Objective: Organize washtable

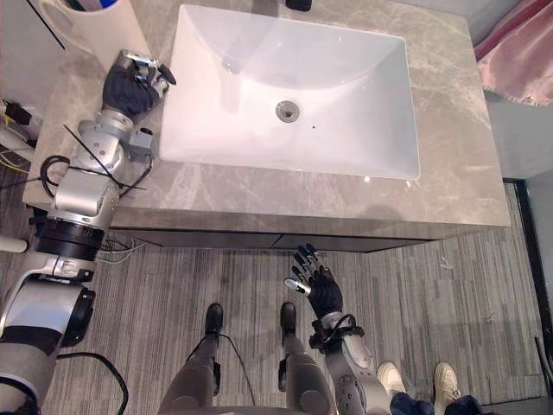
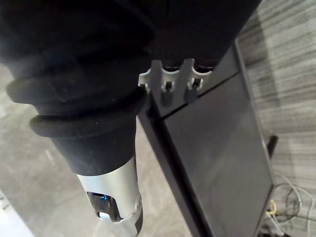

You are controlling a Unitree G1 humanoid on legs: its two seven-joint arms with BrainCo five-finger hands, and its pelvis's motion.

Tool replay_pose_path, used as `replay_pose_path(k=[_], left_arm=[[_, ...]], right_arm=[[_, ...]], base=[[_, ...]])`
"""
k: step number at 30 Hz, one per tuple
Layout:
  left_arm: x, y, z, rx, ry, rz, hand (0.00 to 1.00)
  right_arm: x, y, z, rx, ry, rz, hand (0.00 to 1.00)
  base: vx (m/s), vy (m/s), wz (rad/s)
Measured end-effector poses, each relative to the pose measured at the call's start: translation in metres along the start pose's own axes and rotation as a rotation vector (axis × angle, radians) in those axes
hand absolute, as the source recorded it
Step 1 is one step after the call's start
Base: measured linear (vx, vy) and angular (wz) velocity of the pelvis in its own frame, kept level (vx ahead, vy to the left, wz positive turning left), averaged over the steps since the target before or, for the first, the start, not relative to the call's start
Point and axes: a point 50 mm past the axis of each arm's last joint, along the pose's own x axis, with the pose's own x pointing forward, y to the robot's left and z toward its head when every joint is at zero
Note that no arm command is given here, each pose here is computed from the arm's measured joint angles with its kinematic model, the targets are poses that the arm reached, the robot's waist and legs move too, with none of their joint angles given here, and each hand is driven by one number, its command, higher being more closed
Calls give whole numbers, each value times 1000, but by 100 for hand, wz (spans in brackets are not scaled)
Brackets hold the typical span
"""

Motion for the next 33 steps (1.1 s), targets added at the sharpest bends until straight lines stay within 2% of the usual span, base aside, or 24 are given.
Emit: replay_pose_path(k=[28,33], left_arm=[[26,14,8,24,49,33,100],[6,-2,2,1,12,-60,100]], right_arm=[[1,6,-3,6,11,30,0],[5,9,0,13,-1,43,0]], base=[[0,0,0],[0,0,0]])
